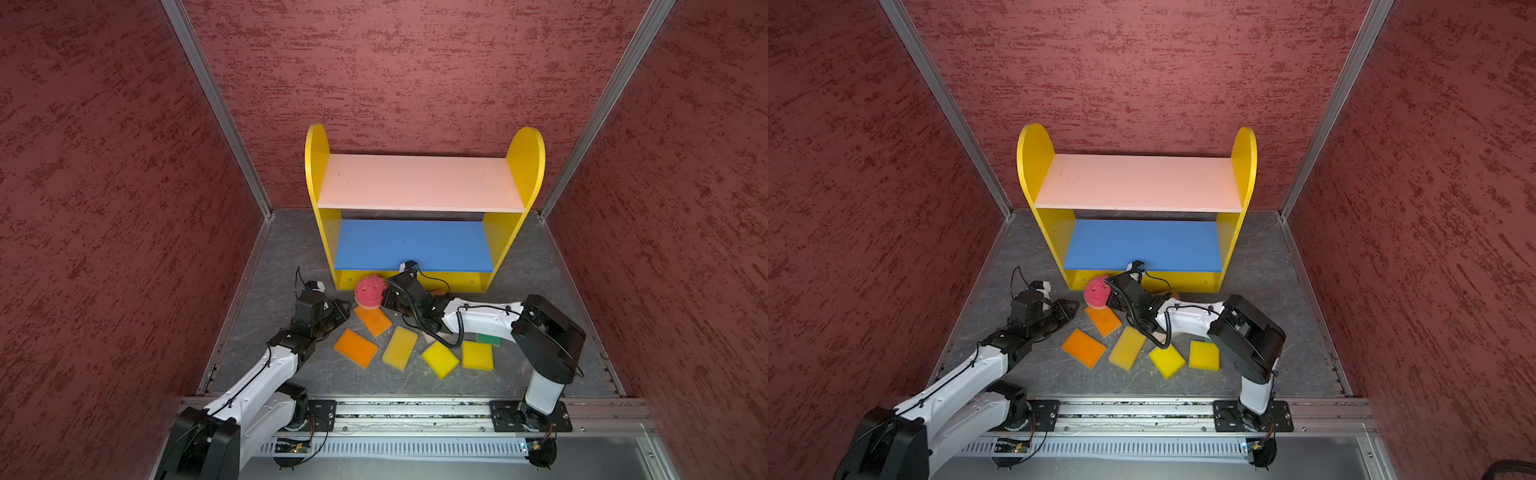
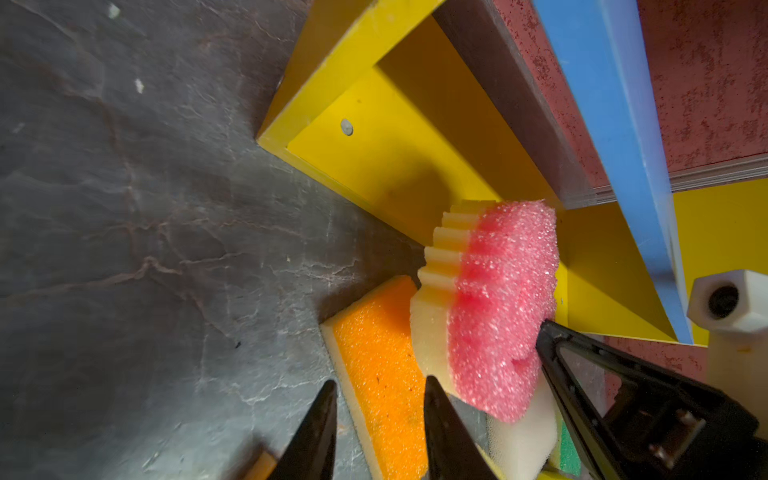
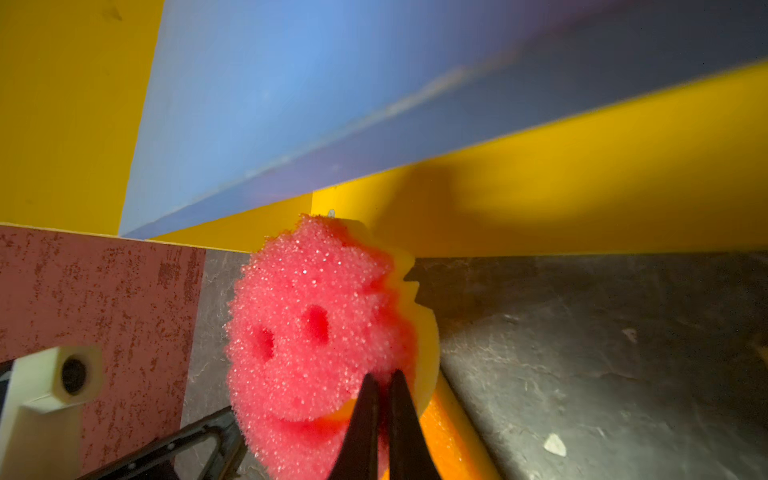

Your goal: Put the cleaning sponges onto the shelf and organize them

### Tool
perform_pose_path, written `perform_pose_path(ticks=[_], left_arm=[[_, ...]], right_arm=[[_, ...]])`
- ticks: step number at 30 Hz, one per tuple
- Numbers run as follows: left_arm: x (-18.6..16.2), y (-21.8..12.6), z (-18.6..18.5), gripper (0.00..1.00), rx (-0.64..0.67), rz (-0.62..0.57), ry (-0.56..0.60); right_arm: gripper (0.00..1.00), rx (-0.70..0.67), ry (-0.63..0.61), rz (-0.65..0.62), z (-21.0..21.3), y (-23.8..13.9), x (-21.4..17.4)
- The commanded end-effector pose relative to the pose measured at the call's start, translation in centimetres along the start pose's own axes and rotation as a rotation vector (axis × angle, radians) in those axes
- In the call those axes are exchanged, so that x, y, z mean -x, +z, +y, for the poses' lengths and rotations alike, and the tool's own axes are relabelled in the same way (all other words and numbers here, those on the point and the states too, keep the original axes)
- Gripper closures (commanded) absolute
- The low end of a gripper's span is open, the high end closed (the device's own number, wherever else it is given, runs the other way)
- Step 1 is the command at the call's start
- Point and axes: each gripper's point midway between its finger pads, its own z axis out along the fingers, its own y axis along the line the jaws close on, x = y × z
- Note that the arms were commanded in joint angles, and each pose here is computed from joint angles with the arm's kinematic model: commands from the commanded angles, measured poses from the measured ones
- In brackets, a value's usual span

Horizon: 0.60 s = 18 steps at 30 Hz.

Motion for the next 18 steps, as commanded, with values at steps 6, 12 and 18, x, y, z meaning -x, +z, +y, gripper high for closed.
perform_pose_path(ticks=[6, 12, 18], left_arm=[[1.0, 1.5, -2.6, 0.74, -0.083, -0.02, 0.052], [0.8, 1.9, -2.7, 0.72, -0.083, -0.017, 0.062], [0.2, 2.6, -3.0, 0.7, -0.091, 0.015, 0.074]], right_arm=[[1.0, -0.012, 0.114, -0.15, 0.0, 0.3, 2.0], [1.0, -0.049, 0.202, -0.211, -1.8, 0.2, 2.1], [0.96, -0.093, 0.228, -0.251, -2.6, 0.3, 1.8]])
